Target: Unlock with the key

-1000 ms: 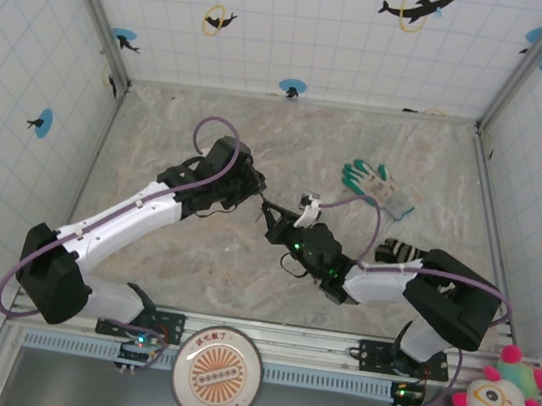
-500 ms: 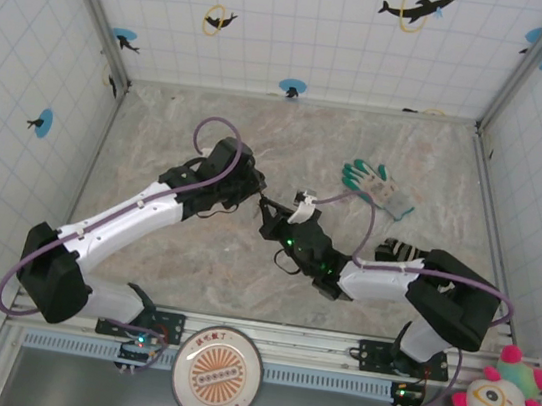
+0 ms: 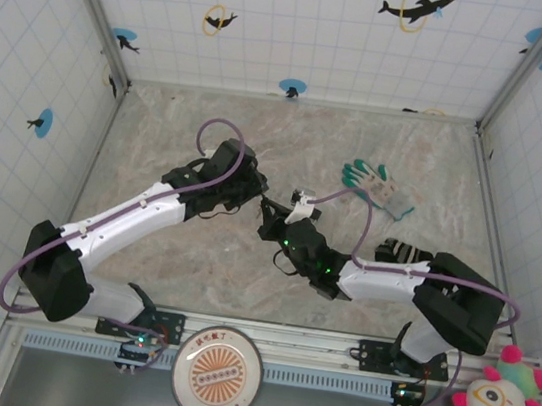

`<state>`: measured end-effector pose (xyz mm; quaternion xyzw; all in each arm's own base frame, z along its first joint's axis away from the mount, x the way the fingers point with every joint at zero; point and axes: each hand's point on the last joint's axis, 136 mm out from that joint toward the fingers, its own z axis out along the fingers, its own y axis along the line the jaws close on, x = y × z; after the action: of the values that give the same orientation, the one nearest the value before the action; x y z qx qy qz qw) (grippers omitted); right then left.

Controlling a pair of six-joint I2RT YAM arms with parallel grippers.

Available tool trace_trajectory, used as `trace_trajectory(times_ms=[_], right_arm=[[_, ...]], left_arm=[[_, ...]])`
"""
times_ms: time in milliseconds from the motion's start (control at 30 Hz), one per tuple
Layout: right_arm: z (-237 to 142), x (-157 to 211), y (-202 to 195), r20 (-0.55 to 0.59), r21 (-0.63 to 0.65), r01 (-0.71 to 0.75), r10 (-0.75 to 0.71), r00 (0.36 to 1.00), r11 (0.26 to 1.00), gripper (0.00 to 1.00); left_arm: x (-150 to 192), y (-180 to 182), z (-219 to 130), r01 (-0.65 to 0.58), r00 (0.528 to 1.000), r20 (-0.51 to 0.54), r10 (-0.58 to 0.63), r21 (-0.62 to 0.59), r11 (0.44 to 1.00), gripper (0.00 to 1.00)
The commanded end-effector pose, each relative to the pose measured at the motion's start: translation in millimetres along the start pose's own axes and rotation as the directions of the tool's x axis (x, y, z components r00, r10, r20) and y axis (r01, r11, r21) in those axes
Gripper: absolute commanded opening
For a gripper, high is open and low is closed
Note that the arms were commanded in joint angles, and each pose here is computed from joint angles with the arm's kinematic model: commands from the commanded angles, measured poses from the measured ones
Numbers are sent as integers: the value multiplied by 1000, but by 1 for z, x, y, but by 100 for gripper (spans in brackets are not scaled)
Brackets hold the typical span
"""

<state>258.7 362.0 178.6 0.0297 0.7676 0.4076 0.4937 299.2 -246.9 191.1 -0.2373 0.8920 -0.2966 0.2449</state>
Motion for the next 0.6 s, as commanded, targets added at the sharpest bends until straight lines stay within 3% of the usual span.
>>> trace_trajectory(times_ms=[0,267,567], right_arm=[[-3,-21,7,65,-6,-30,30,997,1000,0],[-4,-22,7,65,-10,-32,33,997,999,0],[0,-35,7,78,-11,-35,36,996,999,0]], left_arm=[[11,-13,-7,0,999,-42,2,43,999,14],[15,-13,-7,-3,998,-65,6,51,999,13],[30,-21,-6,-23,994,-106,32,85,996,2]])
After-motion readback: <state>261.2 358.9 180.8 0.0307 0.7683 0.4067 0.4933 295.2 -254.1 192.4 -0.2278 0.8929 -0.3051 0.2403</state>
